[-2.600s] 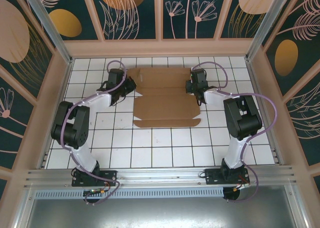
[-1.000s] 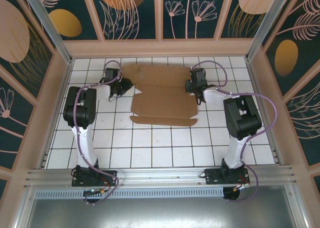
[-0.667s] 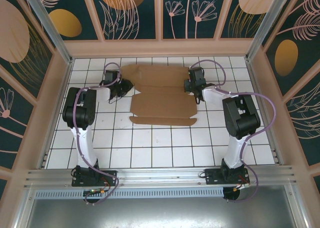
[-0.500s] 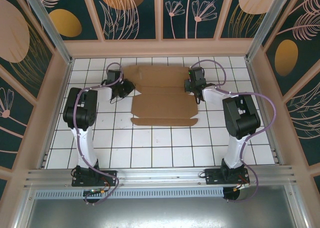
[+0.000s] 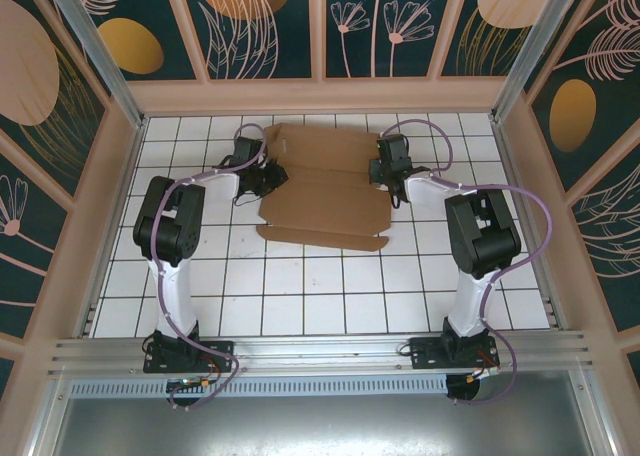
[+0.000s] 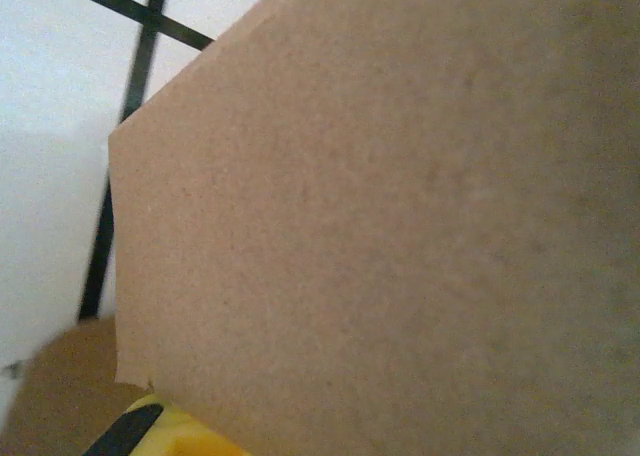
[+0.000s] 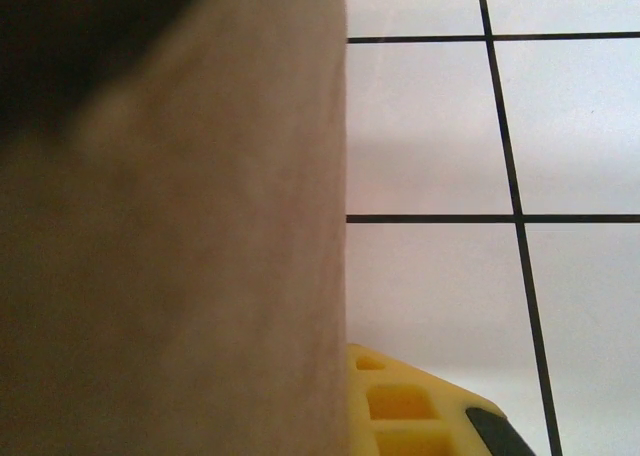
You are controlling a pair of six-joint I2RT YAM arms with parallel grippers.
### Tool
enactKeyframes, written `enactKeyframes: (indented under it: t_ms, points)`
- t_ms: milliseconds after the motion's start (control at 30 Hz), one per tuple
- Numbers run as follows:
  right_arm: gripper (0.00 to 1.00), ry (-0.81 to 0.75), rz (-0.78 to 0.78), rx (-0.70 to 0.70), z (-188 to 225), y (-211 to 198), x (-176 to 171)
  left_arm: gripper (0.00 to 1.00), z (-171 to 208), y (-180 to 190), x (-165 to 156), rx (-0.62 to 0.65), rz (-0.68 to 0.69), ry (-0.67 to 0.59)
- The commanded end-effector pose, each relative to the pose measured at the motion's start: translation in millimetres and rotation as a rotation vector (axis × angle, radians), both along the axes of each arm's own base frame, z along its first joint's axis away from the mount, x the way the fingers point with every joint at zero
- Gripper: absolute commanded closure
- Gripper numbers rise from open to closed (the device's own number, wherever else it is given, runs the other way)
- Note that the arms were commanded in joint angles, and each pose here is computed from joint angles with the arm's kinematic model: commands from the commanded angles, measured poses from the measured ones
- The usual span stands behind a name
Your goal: Fold the paper box
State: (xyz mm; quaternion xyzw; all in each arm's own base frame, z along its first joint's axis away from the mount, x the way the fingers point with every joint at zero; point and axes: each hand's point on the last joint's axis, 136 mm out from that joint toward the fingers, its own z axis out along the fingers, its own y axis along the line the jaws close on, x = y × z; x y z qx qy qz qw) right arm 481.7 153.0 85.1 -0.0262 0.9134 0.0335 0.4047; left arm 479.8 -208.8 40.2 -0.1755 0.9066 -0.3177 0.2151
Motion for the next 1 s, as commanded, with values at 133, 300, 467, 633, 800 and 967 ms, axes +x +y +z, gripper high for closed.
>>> enactKeyframes:
  t_ms: [133,300,467,633,800,967]
  points:
    - [1.00,0.121,0.044,-0.091,-33,-3,-25,0.86,19,13,2,0.091,0.031,-0.081]
    - [1.00,0.121,0.037,-0.089,-33,-7,-25,0.93,32,38,-8,-0.023,0.140,-0.127]
    - [1.00,0.125,0.030,-0.089,-35,-9,-26,0.97,59,41,-14,-0.133,0.143,-0.180]
    - [1.00,0.126,0.028,-0.089,-35,-9,-25,1.00,84,46,-37,-0.120,0.118,-0.258]
    - [1.00,0.124,0.029,-0.087,-33,-9,-23,1.00,73,26,-66,-0.097,0.039,-0.229]
    - [1.00,0.123,0.033,-0.083,-31,-7,-21,1.00,58,1,-73,-0.085,-0.044,-0.174]
